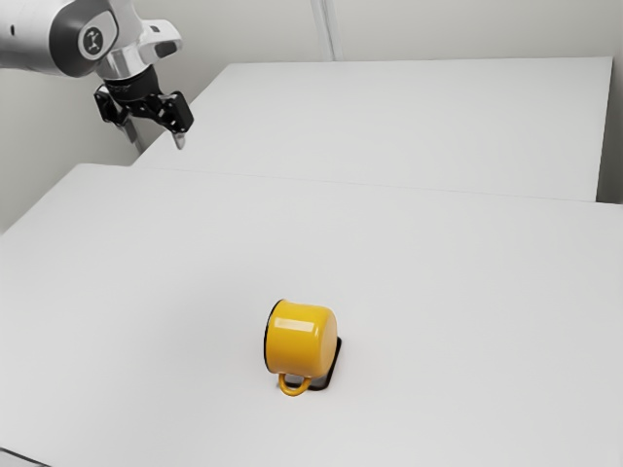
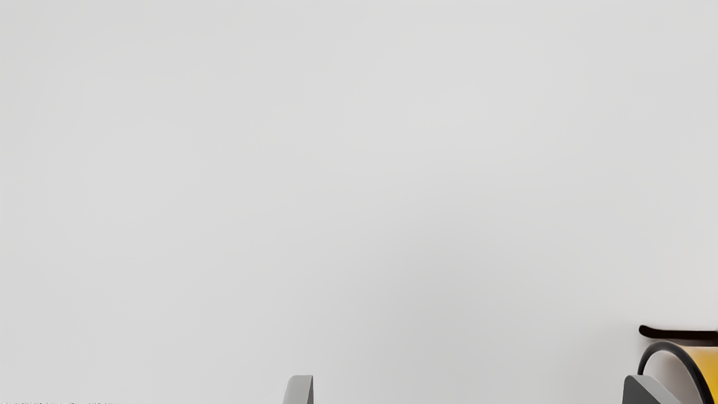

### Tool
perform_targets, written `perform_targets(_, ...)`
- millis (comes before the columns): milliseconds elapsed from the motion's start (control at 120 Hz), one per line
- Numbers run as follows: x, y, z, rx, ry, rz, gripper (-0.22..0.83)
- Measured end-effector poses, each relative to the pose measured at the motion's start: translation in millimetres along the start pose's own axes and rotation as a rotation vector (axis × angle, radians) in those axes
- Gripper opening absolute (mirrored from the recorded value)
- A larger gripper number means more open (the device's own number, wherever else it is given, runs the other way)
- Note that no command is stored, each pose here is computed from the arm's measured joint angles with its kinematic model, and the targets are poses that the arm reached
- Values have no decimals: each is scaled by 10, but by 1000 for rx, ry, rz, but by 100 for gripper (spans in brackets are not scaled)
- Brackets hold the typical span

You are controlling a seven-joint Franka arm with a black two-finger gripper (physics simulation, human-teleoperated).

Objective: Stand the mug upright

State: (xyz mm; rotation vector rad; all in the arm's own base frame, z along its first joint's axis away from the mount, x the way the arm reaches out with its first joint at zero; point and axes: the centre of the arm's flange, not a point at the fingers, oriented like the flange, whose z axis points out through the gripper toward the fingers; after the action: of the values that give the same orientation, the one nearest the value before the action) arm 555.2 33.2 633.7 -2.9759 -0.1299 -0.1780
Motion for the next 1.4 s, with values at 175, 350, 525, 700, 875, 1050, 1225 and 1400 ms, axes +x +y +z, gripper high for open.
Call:
perform_targets(175,-20,15,128,-1,-25,-22,62)
perform_targets(350,-89,71,438,-102,-99,-68,62)
perform_targets(525,-241,267,893,-311,-227,-142,62)
perform_targets(700,-518,414,1515,-489,-390,-243,62)
perform_targets(875,-659,533,2009,-626,-492,-359,62)
perform_targets(1050,-743,682,2405,-730,-562,-469,62)
perform_targets(1225,-903,972,2644,-794,-622,-527,61)
perform_targets(1400,-1020,1140,2754,-819,-655,-557,61)
